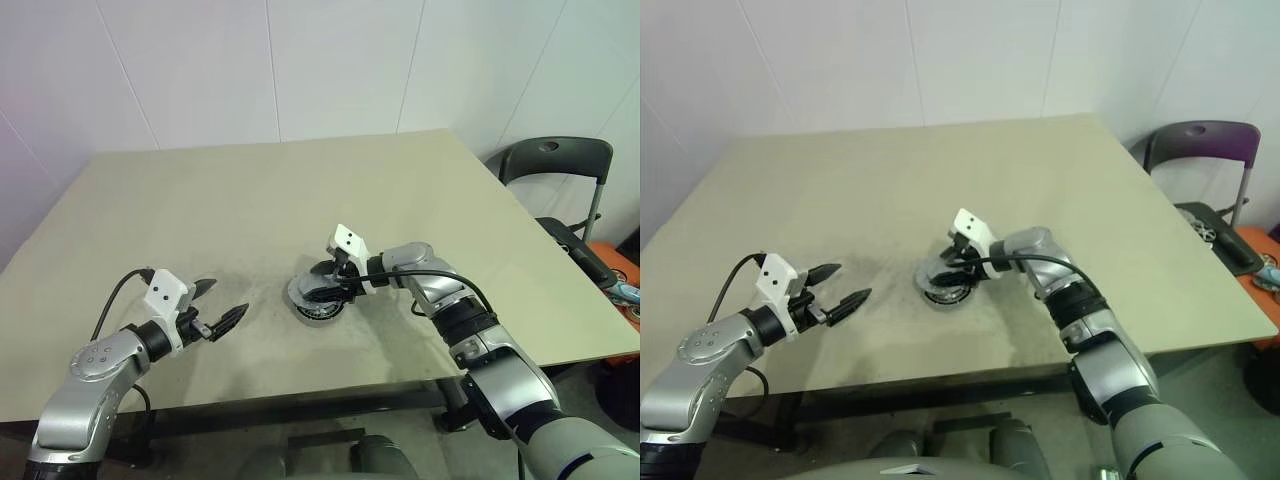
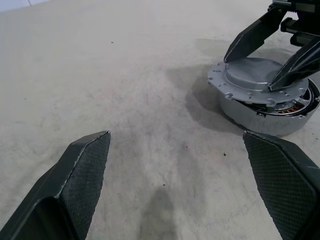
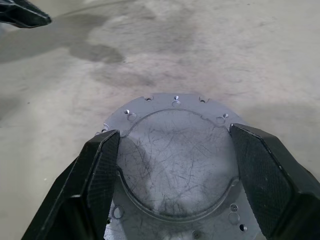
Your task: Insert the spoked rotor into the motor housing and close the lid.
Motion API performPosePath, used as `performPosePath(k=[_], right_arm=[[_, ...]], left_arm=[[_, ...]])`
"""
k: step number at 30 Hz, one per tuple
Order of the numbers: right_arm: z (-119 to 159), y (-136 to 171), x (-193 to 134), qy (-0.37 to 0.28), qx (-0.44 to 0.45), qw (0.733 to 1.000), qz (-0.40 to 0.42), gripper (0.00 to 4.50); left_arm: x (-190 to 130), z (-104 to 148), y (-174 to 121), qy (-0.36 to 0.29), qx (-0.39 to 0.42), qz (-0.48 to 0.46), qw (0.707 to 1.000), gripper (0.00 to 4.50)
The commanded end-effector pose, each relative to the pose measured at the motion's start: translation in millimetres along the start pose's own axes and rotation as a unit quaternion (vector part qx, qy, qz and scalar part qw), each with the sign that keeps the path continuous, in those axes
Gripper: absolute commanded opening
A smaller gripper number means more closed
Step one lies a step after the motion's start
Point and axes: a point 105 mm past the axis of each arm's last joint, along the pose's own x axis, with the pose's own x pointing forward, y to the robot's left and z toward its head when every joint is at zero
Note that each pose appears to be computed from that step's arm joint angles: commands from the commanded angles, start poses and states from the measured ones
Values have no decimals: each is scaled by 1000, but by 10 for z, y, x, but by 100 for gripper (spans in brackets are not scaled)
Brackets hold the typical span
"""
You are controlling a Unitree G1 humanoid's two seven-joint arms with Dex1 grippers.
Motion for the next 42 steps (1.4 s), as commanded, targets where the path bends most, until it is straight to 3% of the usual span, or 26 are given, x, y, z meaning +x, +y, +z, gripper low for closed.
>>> performPosePath(k=[1, 42], right_arm=[[223, 2, -61, -27, -28, 999, 15, 317], [-21, -31, -165, 36, -98, 993, 51, 317]], left_arm=[[-2, 155, 13, -23, 24, 3, 999, 450], [10, 162, -1, -25, 24, 1, 999, 450]])
